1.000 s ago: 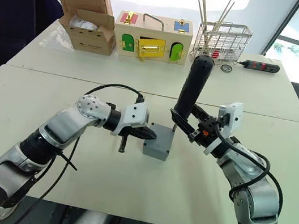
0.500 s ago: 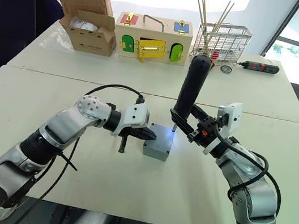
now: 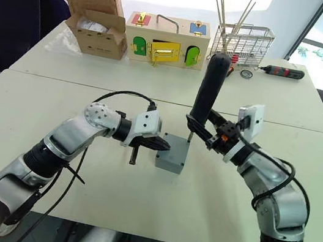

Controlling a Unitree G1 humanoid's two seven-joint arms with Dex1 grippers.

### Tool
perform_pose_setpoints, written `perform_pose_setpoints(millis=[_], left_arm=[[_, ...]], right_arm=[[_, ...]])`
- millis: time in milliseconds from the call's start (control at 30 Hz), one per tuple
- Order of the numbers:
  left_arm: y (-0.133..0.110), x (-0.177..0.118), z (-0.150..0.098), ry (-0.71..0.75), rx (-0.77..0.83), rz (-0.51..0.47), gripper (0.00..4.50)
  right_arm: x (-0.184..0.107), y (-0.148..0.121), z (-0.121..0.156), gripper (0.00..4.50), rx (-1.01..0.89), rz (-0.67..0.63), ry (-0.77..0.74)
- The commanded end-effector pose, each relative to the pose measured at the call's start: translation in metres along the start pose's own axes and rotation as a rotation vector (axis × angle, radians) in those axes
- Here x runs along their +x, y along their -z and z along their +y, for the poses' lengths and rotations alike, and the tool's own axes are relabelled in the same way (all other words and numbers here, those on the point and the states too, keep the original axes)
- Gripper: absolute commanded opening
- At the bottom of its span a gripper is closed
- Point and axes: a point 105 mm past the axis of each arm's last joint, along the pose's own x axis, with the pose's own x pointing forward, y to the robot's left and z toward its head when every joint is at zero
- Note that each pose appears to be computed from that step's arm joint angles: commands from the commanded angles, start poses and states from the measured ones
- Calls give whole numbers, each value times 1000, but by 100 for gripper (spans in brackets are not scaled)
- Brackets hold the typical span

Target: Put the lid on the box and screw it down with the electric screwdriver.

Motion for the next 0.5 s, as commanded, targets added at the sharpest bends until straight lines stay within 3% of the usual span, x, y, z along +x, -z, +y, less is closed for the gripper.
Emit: perform_pose_setpoints(millis=[33, 167, 267, 500], left_arm=[[17, 0, 2, -15, -47, 47, 0], [8, -1, 6, -32, -54, -2, 0], [-7, -7, 9, -47, -68, -72, 0], [-43, -24, 10, -59, -91, -237, 0]], right_arm=[[-8, -45, 6, 177, -34, -91, -50], [-14, -82, 3, 177, -42, -167, -73], [-16, -94, 0, 177, -13, -174, -83], [-32, -112, -55, 177, 202, -151, 162]])
